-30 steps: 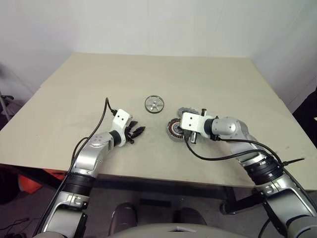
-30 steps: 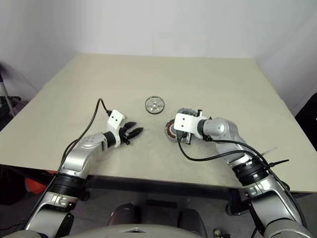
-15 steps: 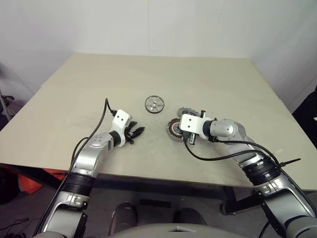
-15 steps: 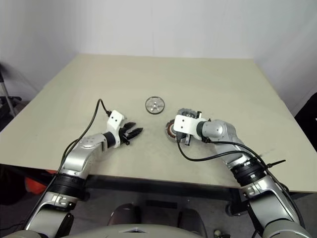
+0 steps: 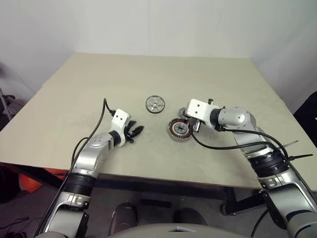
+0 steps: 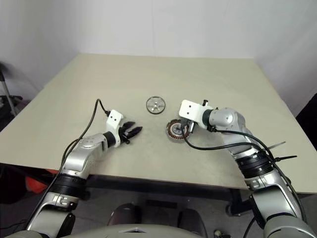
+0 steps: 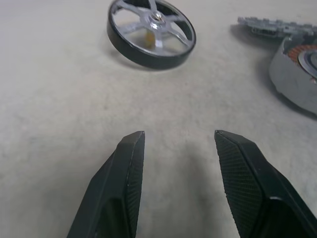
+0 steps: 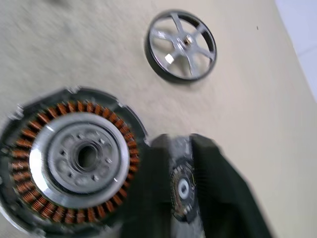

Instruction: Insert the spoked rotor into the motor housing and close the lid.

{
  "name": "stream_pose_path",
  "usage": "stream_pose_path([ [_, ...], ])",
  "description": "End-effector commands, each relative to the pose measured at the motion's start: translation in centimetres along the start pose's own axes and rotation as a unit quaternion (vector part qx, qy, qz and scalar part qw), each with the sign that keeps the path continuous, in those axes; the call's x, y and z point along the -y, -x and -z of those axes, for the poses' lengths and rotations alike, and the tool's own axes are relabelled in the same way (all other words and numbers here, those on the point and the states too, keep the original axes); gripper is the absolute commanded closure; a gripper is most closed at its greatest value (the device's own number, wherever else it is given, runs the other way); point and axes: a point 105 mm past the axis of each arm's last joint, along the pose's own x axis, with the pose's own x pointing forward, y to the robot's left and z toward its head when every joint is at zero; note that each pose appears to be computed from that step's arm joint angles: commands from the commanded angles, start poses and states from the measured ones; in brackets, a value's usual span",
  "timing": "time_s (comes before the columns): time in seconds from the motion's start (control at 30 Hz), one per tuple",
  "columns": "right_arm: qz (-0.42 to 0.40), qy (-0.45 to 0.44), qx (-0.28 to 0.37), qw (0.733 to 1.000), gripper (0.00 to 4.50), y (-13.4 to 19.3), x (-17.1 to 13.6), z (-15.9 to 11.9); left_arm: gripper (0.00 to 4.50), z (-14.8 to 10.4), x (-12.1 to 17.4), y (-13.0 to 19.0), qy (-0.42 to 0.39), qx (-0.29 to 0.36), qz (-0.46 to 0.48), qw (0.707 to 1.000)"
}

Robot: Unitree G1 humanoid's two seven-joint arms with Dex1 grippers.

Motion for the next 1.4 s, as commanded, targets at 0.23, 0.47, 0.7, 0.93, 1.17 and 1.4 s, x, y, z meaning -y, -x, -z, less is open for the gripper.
stream_pose_path([
  [0.23,0.051,0.011,-0.008,0.999,2.72,0.8,2.1,0.4,2.13,-2.0,-4.6,-2.1,0.127,0.046,-0.117,0.984],
  [0.47,0.044,0.013,0.002,0.999,2.72,0.4,1.5,-0.2,2.13,-4.4,-4.9,-5.4,0.242,0.062,-0.1,0.963],
  [0.7,0.046,0.01,0.0,0.999,2.72,0.6,1.3,-0.2,2.13,-5.0,-3.5,-7.6,0.283,0.045,-0.055,0.956],
  [0.93,0.054,0.01,-0.005,0.998,2.72,1.2,1.3,0.0,2.13,-5.7,-2.0,-9.0,0.319,0.037,-0.032,0.947],
  [1.17,0.065,0.007,-0.006,0.998,2.72,1.7,1.6,0.1,2.13,-5.3,-1.2,-9.9,0.318,0.009,-0.045,0.947],
  [1.4,0.08,0.003,-0.009,0.997,2.72,1.9,2.2,0.3,2.13,-4.6,-1.5,-10.0,0.323,-0.002,-0.08,0.943],
])
